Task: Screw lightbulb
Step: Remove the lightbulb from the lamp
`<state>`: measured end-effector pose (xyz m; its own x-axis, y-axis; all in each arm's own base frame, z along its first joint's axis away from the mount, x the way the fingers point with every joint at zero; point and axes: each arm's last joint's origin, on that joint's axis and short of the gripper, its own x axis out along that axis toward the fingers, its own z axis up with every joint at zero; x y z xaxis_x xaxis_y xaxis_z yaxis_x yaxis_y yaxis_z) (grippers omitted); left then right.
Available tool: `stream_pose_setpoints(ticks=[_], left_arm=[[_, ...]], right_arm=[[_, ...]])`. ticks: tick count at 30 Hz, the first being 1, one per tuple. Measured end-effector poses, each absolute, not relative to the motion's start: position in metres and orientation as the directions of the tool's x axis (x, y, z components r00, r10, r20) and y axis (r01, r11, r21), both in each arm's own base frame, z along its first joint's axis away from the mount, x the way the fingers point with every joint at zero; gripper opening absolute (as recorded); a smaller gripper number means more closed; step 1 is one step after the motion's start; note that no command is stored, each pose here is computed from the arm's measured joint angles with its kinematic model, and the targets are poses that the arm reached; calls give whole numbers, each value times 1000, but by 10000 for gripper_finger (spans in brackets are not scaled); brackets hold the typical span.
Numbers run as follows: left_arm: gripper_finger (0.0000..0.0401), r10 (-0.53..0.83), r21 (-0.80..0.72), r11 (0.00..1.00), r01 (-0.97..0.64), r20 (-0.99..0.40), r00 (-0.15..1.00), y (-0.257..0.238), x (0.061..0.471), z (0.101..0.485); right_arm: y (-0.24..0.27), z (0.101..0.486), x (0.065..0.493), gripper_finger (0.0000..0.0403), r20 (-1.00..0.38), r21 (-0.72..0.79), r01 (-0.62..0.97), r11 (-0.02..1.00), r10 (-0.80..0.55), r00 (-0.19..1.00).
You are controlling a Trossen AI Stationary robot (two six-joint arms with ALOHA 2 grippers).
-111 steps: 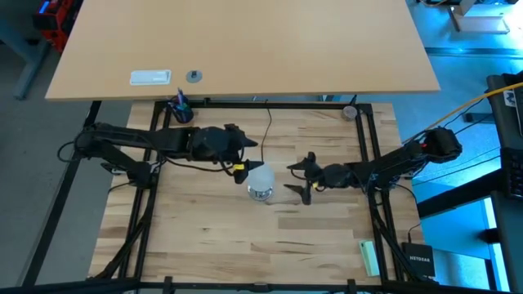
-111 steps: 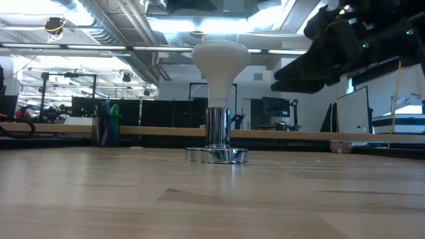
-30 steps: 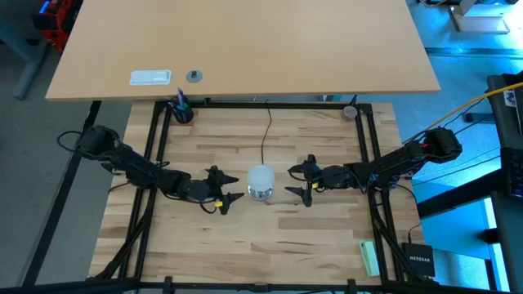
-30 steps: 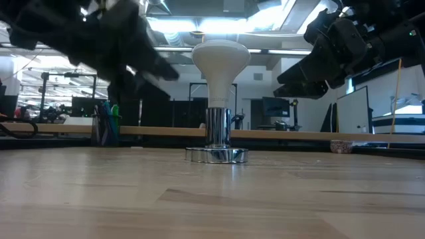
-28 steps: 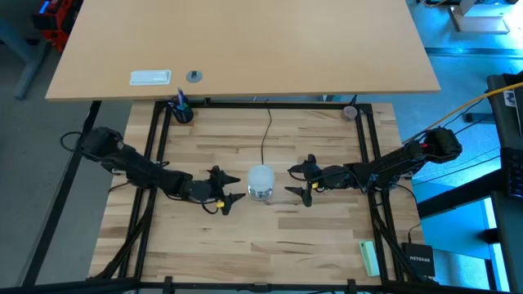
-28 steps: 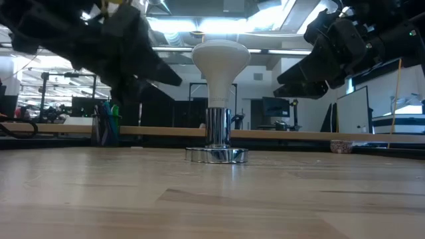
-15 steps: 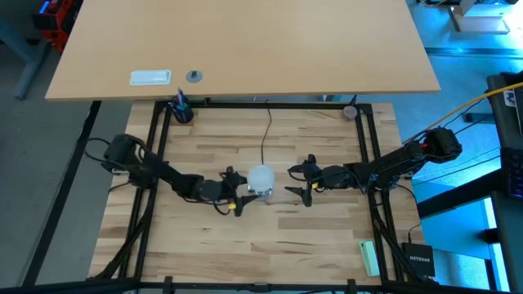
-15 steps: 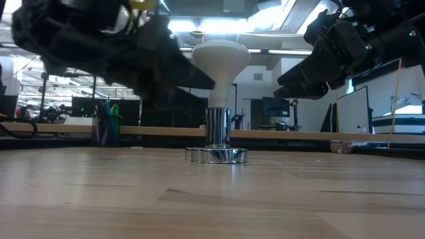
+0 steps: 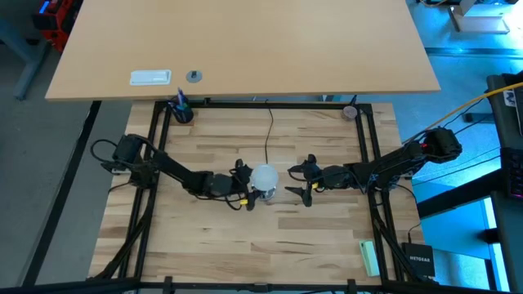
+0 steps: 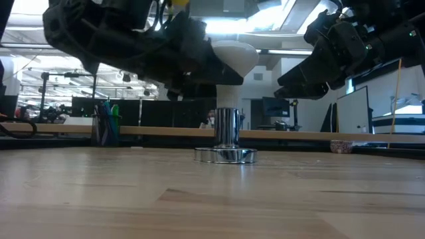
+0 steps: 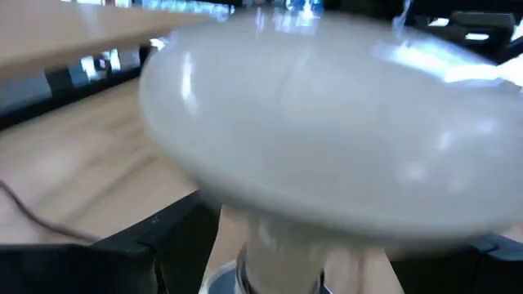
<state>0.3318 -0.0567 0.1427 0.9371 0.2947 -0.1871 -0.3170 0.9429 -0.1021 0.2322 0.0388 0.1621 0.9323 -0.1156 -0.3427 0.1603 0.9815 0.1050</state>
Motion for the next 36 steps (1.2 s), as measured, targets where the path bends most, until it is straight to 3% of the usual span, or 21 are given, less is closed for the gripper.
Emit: stream_pose_setpoints(ticks=[4, 9, 19, 24, 32, 36], left_arm=[[300, 319, -18, 945, -328, -182, 930, -48, 336, 146], [289, 281, -61, 953, -298, -195, 940, -42, 338, 145], [159, 289, -121, 942, -313, -186, 939, -38, 339, 146], [154, 283, -152, 940, -306, -154, 946, -39, 338, 155], [152, 252, -182, 952, -246, 11, 968, -46, 323, 211], [152, 328, -212, 928, -307, 68, 942, -42, 315, 230]], right_arm=[[39, 162, 232, 331, -342, 85, 154, 984, -116, 932], [39, 162, 232, 331, -342, 83, 153, 985, -116, 932], [39, 162, 232, 331, -342, 82, 153, 985, -117, 932], [39, 162, 232, 331, -342, 85, 148, 985, -111, 933], [43, 190, 241, 331, -252, 118, 50, 992, -18, 967], [44, 207, 249, 331, -221, 120, 66, 991, -38, 975]])
